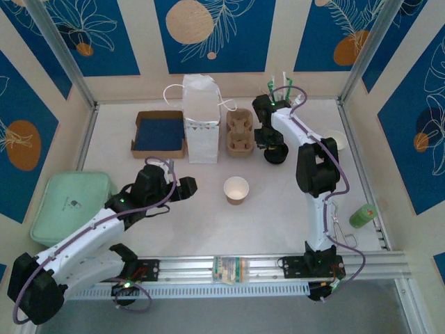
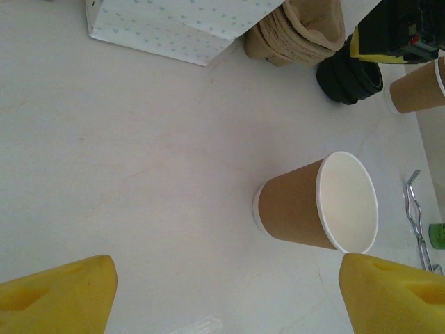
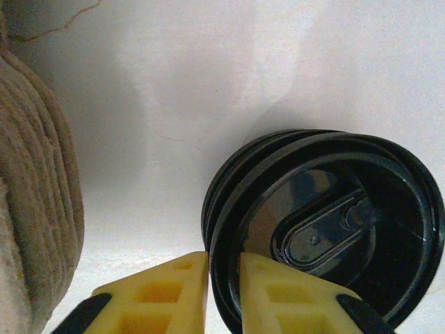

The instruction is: Pack the takeout coffee

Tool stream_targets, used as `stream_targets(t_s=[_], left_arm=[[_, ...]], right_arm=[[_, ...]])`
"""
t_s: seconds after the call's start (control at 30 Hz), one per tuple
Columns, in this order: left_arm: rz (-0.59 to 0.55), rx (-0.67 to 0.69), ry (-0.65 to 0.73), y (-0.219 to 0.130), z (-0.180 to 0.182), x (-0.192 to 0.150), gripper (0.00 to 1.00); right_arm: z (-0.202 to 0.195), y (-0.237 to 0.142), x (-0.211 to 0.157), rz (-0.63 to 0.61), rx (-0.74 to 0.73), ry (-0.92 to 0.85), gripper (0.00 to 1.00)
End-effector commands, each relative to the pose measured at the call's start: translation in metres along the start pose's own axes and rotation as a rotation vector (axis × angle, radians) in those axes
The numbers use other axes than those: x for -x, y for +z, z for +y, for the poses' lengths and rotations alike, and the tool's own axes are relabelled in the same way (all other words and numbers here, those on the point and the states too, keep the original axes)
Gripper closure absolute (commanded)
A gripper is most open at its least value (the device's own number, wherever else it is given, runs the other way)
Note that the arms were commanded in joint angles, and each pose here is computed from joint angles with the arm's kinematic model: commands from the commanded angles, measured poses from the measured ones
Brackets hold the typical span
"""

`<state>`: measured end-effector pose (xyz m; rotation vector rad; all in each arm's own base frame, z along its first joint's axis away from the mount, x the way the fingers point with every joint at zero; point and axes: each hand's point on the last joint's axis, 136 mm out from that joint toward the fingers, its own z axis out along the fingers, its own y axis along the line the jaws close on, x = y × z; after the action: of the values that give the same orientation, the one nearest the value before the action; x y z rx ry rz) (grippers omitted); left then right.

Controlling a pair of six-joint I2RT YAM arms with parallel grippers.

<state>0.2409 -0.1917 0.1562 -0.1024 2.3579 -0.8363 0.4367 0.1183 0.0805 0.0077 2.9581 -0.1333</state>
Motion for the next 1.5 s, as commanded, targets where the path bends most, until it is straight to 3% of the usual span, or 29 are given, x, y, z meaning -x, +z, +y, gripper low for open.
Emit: stream_targets(t_s=[0.0, 0.8, 1.17, 1.47], left_arm=[[-0.013, 0.002, 0.018, -0.002, 0.003, 0.001, 0.17], [-0.015, 0.009, 0.016, -0.003, 0.005, 0.001, 0.16], [-0.019, 0.009, 0.018, -0.004, 0.004, 0.001, 0.16], [-0.026, 0.011, 0.027, -0.008, 0.002, 0.005, 0.17]], right_arm=[[-0.002, -0.013, 0.002, -0.014, -0.014, -0.013, 0.76], [0.000, 0.007, -0.001, 0.022, -0.029, -0.024, 0.72], [0.001, 0.001, 0.002, 0.011, -0.027, -0.023, 0.82], [0.005, -0.036, 0.007, -0.039, 0.051, 0.005, 0.86]])
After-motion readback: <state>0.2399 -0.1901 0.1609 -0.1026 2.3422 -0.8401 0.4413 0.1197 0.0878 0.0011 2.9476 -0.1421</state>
